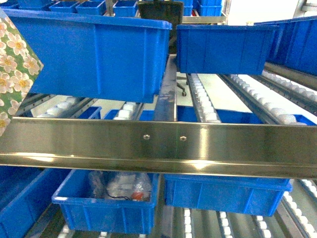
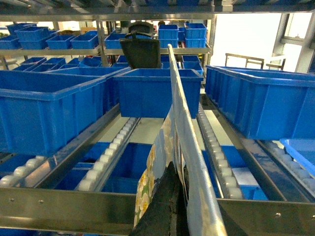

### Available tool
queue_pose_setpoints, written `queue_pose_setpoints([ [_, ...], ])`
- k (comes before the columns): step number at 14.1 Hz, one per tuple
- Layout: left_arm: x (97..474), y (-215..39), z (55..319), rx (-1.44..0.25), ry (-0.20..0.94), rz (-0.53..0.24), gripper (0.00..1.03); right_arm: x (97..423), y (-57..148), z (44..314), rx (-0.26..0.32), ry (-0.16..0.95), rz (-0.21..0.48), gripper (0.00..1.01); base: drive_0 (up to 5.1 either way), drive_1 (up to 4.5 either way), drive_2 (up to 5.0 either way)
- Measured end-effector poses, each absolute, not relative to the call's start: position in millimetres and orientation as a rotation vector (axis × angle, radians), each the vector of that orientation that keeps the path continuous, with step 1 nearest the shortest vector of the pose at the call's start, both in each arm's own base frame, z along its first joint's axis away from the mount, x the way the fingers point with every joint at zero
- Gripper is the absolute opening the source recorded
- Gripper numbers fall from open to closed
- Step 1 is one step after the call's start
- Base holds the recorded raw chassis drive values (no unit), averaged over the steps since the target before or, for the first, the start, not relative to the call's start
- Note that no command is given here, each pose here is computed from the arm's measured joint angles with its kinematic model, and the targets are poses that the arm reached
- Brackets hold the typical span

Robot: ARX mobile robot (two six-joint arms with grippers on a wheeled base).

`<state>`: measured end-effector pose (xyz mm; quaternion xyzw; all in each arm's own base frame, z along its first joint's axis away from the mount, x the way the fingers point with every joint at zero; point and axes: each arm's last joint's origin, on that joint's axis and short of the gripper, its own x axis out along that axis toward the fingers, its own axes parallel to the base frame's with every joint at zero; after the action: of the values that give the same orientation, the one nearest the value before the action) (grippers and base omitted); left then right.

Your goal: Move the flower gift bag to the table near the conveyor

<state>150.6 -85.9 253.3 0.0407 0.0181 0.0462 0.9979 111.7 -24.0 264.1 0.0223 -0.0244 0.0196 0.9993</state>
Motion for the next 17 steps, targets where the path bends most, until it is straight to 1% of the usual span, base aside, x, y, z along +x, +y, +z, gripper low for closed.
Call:
queue_pose_setpoints([
  [17,150.4,-86.0,253.7,0.080,0.034,0.091,0.02,111.6,-24.0,264.2,0.044,-0.050,0.040,0.02,-4.7,2.65,2.7],
])
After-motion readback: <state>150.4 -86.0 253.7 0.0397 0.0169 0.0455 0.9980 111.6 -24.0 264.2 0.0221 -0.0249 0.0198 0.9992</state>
